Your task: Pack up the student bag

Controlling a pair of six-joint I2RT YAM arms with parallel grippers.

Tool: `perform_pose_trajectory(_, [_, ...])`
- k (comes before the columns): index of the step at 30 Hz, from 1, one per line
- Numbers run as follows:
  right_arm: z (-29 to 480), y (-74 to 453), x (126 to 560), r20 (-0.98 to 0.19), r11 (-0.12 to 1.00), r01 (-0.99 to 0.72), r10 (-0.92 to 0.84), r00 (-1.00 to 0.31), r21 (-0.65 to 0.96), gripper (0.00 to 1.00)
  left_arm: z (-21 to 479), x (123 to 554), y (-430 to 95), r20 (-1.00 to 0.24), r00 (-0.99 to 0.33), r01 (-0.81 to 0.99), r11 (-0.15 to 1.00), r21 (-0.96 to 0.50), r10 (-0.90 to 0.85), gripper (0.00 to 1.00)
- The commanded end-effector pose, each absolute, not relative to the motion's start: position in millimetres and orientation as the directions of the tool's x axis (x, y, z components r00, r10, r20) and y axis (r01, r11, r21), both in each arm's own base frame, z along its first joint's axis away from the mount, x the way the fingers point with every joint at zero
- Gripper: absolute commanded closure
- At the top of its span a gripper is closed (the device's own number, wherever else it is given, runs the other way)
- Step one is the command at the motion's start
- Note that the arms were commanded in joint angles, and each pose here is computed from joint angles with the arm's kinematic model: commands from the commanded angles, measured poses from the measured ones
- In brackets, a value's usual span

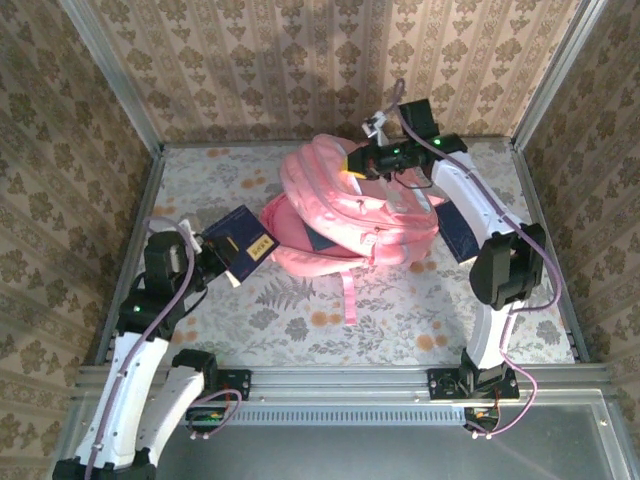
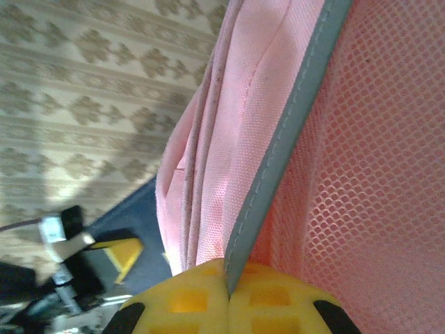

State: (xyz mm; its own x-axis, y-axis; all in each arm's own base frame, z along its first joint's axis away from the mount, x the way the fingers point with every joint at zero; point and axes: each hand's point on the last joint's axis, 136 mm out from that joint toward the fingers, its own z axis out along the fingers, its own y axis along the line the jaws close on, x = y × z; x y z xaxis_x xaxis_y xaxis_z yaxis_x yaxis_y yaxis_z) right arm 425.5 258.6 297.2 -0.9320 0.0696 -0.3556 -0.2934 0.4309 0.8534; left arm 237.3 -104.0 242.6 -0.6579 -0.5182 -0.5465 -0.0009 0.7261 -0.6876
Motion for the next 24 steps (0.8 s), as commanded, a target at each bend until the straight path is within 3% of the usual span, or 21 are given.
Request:
perform_pose_trajectory(1, [380.1,262.0,399.1,-0.487,0.175,-0.473,0.041,-0.873,0.863,1.00,265.8,255.5,-129.8,-0.544,-0.659,0.141,0.625,-0.767,-0.519,1.00])
perform_pose_trajectory(5, [391.1,254.3,395.3,-0.499,0.144,-0.488,0.049,-0.865,0.861,1.00,278.3,274.5,-151.1,-0.518,-0.673,0.230,0.516,-0.825,-0.528,1.00])
perform_pose_trajectory(17, [404.8,249.7,376.7,-0.542,0.091,-0.538,0.018,-0.840,0.838,1.00,272.1,332.5,-202.5,-0.376,-0.775,0.280,0.257,-0.925,-0.509,1.00])
perform_pose_trajectory(24, [402.8,240.0,376.2,-0.550,0.088,-0.546,0.026,-0.835,0.833,1.00,296.8,343.5,-227.7,-0.348,-0.790,0.355,0.086,-0.931,-0.504,1.00])
